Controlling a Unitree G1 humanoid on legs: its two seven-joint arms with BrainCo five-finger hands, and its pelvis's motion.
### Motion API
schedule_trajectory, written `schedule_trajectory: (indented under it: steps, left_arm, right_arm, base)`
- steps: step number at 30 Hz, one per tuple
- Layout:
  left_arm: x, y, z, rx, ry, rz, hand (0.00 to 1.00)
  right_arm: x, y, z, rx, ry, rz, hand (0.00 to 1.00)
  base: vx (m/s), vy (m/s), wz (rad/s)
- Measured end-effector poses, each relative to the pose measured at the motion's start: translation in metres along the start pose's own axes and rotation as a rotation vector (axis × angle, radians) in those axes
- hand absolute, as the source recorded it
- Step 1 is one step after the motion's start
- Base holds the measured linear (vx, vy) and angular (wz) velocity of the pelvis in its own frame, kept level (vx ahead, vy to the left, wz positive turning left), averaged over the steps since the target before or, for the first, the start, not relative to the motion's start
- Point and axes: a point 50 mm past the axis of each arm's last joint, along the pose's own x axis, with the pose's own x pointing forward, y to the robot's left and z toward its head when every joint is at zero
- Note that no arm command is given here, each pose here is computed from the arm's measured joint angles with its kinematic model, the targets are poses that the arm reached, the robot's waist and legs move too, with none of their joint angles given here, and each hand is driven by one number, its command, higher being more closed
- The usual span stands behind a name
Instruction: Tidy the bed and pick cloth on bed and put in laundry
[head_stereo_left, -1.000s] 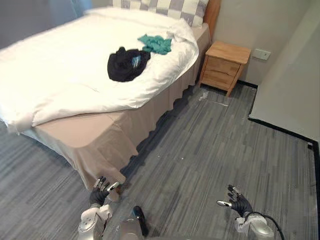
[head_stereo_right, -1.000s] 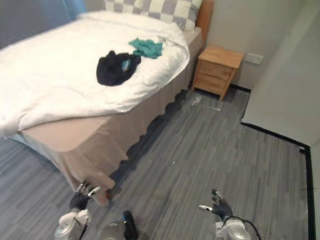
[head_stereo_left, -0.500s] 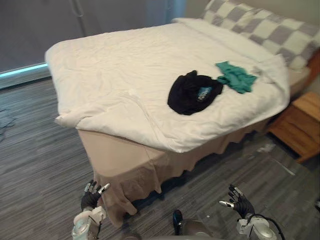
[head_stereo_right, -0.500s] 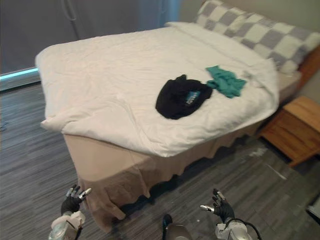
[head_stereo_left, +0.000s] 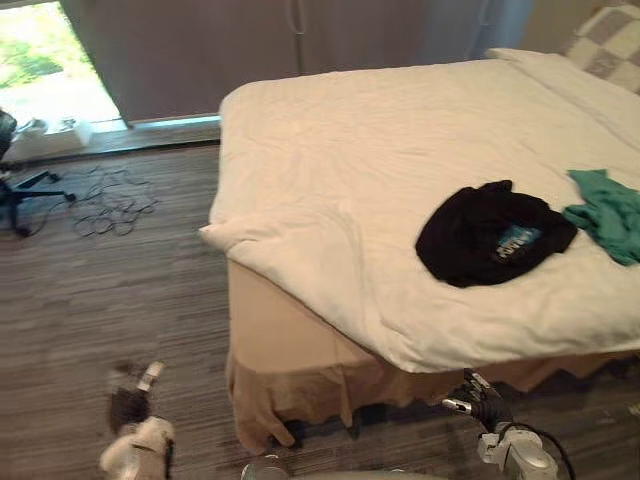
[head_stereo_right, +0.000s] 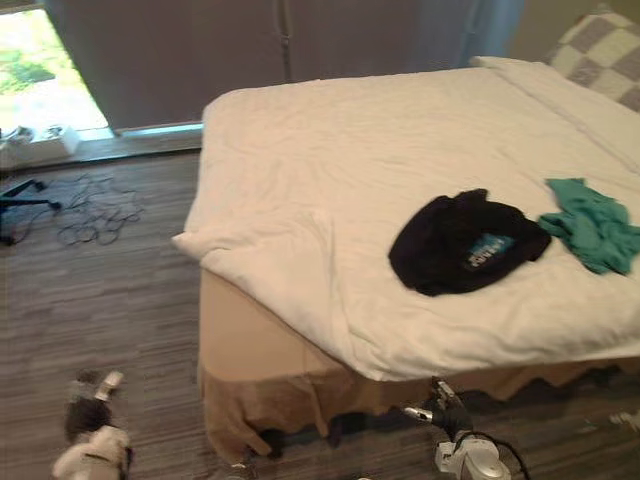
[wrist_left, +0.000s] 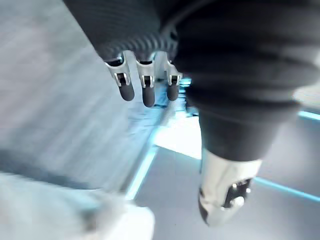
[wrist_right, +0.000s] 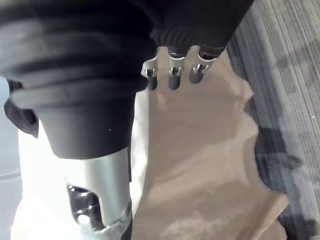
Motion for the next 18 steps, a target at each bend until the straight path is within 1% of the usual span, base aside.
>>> schedule_trajectory:
  steps: [1,3,5,7,8,10,14,15,16,18]
  left_arm:
    - [0.009,-0.005,0.009,0.028,-0.038,-0.046,0.00]
    - [0.031,-0.020,0.027,0.094,-0.116,-0.187,0.00]
    - [0.042,-0.032,0.033,0.110,-0.146,-0.270,0.00]
    - [0.060,-0.067,0.034,0.160,-0.172,-0.428,0.00]
    - [0.063,-0.074,0.034,0.171,-0.173,-0.461,0.00]
    - [0.072,-0.101,0.022,0.197,-0.129,-0.558,0.00]
    - [0.073,-0.128,-0.015,0.278,0.027,-0.657,0.00]
    - [0.072,-0.136,-0.028,0.326,0.080,-0.685,0.00]
    - [0.072,-0.140,-0.034,0.345,0.107,-0.697,0.00]
    - [0.072,-0.158,-0.054,0.379,0.190,-0.717,0.00]
  right_arm:
    - [-0.002,-0.001,-0.002,0.000,0.007,-0.003,0.00]
    - [-0.002,-0.001,-0.004,0.003,0.012,0.000,0.00]
    - [-0.003,-0.002,-0.004,0.006,0.018,-0.001,0.00]
    - [-0.002,-0.001,-0.005,0.001,0.036,0.008,0.00]
    - [-0.002,0.000,-0.006,0.002,0.041,0.010,0.00]
    - [-0.002,0.004,-0.007,-0.008,0.052,0.027,0.00]
    - [-0.006,0.009,-0.017,-0.020,0.092,0.049,0.00]
    - [-0.009,0.012,-0.023,-0.030,0.113,0.065,0.00]
    - [-0.010,0.013,-0.026,-0.034,0.122,0.069,0.00]
    - [-0.012,0.017,-0.030,-0.047,0.136,0.084,0.00]
  base:
    - [0.03,0.047,0.04]
    - [0.02,0.025,-0.07]
    - [-0.02,-0.010,-0.23]
    - [-0.08,-0.030,-0.27]
    - [-0.08,-0.037,-0.31]
    - [-0.12,-0.053,-0.35]
    - [-0.11,-0.055,-0.36]
    - [-0.12,-0.070,-0.38]
    - [-0.11,-0.079,-0.46]
    - [-0.13,-0.080,-0.48]
